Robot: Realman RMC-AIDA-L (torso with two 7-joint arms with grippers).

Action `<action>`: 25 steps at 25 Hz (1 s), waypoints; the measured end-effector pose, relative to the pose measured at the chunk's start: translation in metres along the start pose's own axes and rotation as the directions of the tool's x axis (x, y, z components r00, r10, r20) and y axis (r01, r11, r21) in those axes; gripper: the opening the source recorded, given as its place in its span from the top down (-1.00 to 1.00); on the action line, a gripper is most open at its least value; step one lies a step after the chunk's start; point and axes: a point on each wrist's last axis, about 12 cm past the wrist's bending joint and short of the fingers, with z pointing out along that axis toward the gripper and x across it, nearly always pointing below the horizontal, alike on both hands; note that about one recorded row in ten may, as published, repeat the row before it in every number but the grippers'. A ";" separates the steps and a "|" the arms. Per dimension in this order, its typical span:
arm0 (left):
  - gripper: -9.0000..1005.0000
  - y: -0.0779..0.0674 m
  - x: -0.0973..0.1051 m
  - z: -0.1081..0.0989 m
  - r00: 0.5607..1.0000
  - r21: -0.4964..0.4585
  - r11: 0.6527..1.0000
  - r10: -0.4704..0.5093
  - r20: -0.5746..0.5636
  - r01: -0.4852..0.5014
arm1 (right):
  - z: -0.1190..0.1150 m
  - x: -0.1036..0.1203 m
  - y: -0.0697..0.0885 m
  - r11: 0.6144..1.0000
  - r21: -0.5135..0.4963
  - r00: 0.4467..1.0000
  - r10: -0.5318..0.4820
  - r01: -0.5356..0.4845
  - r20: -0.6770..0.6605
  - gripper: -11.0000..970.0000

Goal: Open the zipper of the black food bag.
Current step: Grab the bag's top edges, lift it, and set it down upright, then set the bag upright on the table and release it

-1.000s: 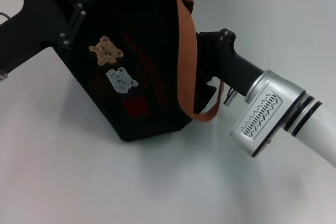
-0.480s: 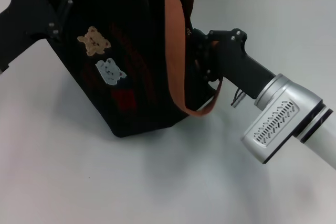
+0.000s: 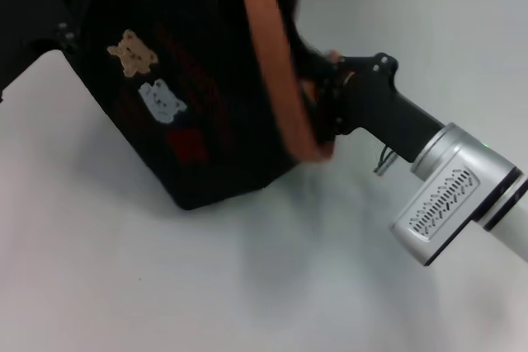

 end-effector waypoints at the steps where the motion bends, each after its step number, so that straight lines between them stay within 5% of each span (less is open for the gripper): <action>1: 0.86 0.000 0.000 0.000 1.000 -0.002 1.000 0.000 -0.002 0.000 | -0.001 0.000 0.000 1.000 0.003 1.000 0.000 0.000 0.001 0.99; 15: 0.86 -0.002 0.001 0.002 1.000 0.009 1.000 -0.003 0.001 0.003 | -0.003 -0.002 -0.006 0.995 0.045 0.996 0.084 -0.086 0.038 0.93; 23: 0.86 -0.005 0.002 0.002 1.000 0.032 0.999 0.001 -0.004 -0.001 | 0.008 0.004 -0.044 0.957 -0.006 0.951 0.289 -0.290 0.112 0.88; 25: 0.86 -0.007 0.001 0.002 1.000 0.042 0.999 0.000 0.001 0.000 | 0.007 0.009 -0.062 0.936 -0.116 0.931 0.346 -0.334 0.114 0.87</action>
